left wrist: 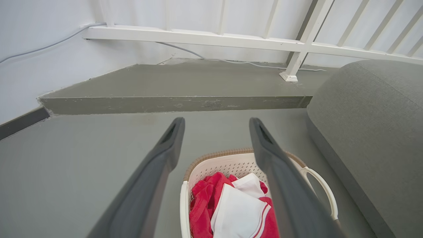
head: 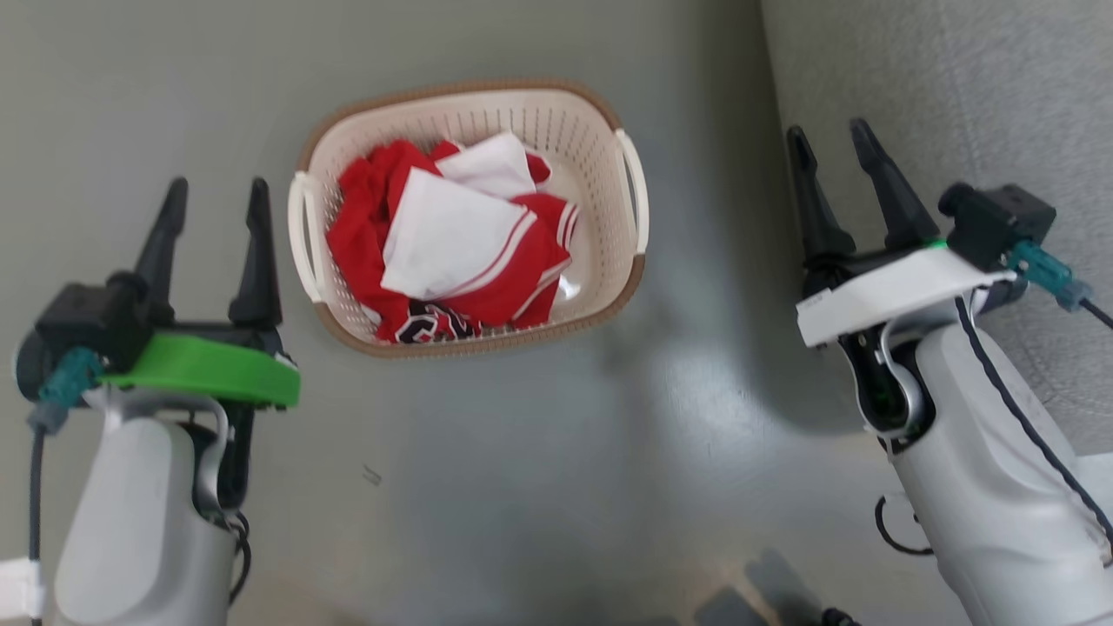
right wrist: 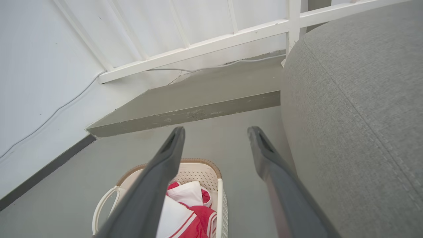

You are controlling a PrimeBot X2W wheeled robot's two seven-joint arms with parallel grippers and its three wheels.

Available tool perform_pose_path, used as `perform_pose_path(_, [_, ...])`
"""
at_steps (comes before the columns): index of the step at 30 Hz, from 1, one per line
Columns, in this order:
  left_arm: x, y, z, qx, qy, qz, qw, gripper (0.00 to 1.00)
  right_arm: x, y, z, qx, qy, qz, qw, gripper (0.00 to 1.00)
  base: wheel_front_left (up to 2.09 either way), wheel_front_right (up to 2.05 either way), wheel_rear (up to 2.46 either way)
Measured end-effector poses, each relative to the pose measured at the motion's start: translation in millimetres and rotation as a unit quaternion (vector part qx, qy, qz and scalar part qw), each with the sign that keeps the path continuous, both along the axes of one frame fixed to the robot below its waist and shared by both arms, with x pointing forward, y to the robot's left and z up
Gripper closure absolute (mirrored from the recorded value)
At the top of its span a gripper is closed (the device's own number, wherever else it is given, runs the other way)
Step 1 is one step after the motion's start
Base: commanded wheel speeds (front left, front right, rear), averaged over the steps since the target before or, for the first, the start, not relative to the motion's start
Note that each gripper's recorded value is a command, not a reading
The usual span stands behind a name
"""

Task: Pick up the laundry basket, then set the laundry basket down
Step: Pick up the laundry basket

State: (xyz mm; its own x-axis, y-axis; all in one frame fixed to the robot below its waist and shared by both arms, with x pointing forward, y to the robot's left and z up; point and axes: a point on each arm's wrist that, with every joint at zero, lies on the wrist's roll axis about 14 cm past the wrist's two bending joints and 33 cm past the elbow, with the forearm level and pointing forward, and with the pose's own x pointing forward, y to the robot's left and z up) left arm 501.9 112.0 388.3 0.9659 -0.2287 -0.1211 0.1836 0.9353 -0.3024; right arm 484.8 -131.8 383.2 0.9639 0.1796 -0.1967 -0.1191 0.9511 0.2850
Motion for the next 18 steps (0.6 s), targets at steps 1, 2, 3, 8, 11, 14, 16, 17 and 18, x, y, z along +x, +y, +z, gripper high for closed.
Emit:
perform_pose_path(1, [3,0,-5,0.003,0.003,-0.001,1.0,0.0,2,1,-5,0.0,0.005,0.001,1.0,0.0,0.0,0.0,0.0])
perform_pose_path(2, [6,0,-10,0.004,0.008,-0.003,1.0,0.0,4,2,-10,-0.001,0.01,0.003,1.0,0.0,0.0,0.0,0.0])
perform_pose_path(3, [9,0,-14,0.005,0.011,-0.003,1.0,0.0,6,3,-16,-0.001,0.015,0.004,1.0,0.0,0.0,0.0,0.0])
perform_pose_path(8, [19,-3,-43,0.006,0.039,-0.009,0.999,0.0,13,9,-45,0.001,0.047,0.012,0.999,0.0,0.0,0.0,0.0])
perform_pose_path(11, [23,-2,-61,0.01,0.056,-0.009,0.998,0.0,17,13,-62,-0.002,0.067,0.018,0.998,0.0,0.0,0.0,0.0])
perform_pose_path(14, [26,0,-78,0.014,0.076,-0.009,0.997,0.0,22,19,-77,-0.002,0.084,0.03,0.996,0.0,0.0,0.0,0.0])
perform_pose_path(16, [27,1,-89,0.016,0.088,-0.008,0.996,0.0,27,21,-85,-0.002,0.091,0.033,0.995,0.0,0.0,0.0,0.0])
perform_pose_path(17, [28,1,-94,0.017,0.093,-0.008,0.996,0.0,29,22,-89,-0.004,0.093,0.035,0.995,0.0,0.0,0.0,0.0])
perform_pose_path(18, [29,1,-99,0.018,0.098,-0.009,0.995,0.0,31,22,-93,-0.005,0.097,0.036,0.995,0.0,0.0,0.0,0.0])
